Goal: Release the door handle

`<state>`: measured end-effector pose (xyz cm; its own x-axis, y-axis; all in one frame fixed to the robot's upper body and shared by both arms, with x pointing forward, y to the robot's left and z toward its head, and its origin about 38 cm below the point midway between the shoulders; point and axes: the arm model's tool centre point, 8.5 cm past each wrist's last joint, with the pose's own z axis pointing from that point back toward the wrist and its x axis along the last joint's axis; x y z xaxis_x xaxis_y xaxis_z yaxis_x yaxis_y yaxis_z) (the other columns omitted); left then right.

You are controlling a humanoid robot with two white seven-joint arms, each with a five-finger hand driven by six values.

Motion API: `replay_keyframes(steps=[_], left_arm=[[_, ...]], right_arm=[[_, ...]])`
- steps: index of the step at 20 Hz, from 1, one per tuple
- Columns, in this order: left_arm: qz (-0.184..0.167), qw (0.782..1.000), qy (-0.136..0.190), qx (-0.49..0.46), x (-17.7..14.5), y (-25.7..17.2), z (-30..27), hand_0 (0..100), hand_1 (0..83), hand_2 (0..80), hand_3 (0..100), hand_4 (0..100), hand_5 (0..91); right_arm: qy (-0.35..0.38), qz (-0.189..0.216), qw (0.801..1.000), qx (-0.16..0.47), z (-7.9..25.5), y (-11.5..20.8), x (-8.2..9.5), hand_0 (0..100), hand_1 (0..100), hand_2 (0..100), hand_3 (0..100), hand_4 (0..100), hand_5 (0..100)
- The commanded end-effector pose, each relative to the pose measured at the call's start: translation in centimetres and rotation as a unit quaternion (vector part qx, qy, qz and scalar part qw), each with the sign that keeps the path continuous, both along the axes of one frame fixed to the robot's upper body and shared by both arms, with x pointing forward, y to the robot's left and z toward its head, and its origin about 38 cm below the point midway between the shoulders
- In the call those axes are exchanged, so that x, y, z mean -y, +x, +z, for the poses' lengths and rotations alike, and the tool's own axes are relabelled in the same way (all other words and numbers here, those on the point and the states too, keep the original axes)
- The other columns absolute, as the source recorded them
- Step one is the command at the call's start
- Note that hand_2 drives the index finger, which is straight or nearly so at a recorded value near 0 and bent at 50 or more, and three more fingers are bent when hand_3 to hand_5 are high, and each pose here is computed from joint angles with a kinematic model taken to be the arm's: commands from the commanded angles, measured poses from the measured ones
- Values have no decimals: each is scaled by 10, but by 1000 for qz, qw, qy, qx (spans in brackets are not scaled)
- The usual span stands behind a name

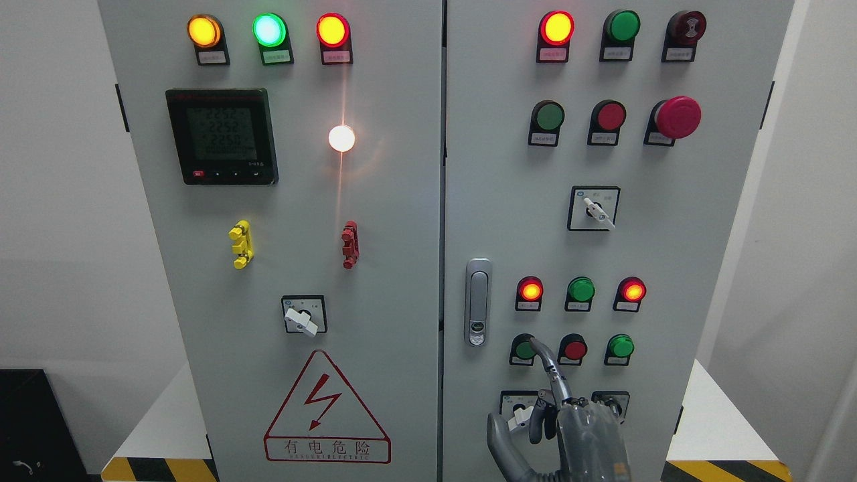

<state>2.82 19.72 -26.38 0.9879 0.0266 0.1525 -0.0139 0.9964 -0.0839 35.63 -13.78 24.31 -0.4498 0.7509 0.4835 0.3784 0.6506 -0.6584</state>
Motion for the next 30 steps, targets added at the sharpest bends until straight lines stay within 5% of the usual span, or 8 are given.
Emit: replay_keyframes(steps=[1, 30], left_arm=[[0, 1000, 1, -4, -1, -6, 0, 120, 556, 0, 0, 0, 0], [0, 1000, 0, -4, 0, -6, 0, 120, 556, 0, 0, 0, 0]], right_arm=[[-68, -26, 997, -1, -10, 14, -9, 455, 315, 0, 1000, 1000, 1000], [-183, -61, 980, 43, -9, 37, -18, 432, 307, 0, 1000, 1000, 1000]])
